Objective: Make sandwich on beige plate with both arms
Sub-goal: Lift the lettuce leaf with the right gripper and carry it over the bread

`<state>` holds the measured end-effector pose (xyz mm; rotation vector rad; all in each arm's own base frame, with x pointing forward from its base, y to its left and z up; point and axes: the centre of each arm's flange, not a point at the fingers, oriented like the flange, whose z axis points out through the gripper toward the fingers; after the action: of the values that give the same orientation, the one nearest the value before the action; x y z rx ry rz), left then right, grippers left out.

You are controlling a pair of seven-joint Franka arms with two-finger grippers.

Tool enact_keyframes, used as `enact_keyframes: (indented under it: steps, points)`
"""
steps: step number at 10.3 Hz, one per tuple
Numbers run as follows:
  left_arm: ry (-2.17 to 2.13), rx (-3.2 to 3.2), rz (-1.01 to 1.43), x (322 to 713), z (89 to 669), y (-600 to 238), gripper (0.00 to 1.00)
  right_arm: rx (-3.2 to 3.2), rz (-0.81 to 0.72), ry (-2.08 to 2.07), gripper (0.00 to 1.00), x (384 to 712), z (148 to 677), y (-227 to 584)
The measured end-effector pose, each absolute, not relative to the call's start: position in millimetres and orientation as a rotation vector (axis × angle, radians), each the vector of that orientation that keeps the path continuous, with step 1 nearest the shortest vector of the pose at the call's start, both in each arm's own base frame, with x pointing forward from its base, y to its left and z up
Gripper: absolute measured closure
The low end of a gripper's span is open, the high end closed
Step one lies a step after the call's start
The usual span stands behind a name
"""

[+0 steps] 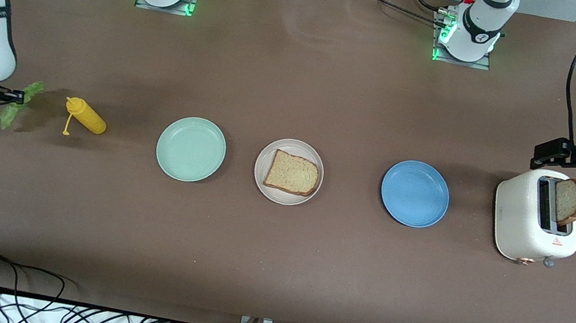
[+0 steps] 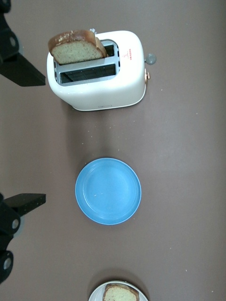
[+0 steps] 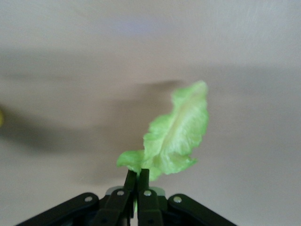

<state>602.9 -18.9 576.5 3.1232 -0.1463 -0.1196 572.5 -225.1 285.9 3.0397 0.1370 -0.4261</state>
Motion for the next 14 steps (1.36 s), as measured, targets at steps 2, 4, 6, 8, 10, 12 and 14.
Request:
enact_keyframes:
  steps: [2, 4, 6, 8, 10, 12, 14]
  points:
    - [-0.138, 3.123, -0.122, 603.0, 575.5, -15.4, 0.00, 3.047, -0.475, 0.194, 0.96, 594.4, 362.5, -195.8]
    - [-0.138, 3.123, -0.122, 603.1, 575.5, -15.2, 0.00, 3.031, -0.575, 0.202, 0.96, 610.3, 422.0, -140.5]
    - [-0.137, 3.123, -0.121, 603.1, 575.6, -14.9, 0.00, 2.977, -0.668, 0.135, 0.96, 616.2, 458.2, -57.1]
    - [-0.136, 3.123, -0.122, 603.1, 575.5, -14.6, 0.00, 2.907, -0.664, 0.084, 0.96, 614.2, 471.5, 43.4]
    - [-0.136, 3.123, -0.122, 603.1, 575.5, -14.5, 0.00, 2.879, -0.635, -0.030, 0.96, 602.0, 463.4, 138.6]
    - [-0.135, 3.123, -0.122, 603.1, 575.5, -14.2, 0.00, 2.894, -0.671, -0.284, 0.96, 589.6, 438.7, 211.2]
    - [-0.135, 3.123, -0.122, 603.1, 575.5, -14.2, 0.00, 2.920, -0.669, -0.545, 0.96, 590.7, 408.7, 260.1]
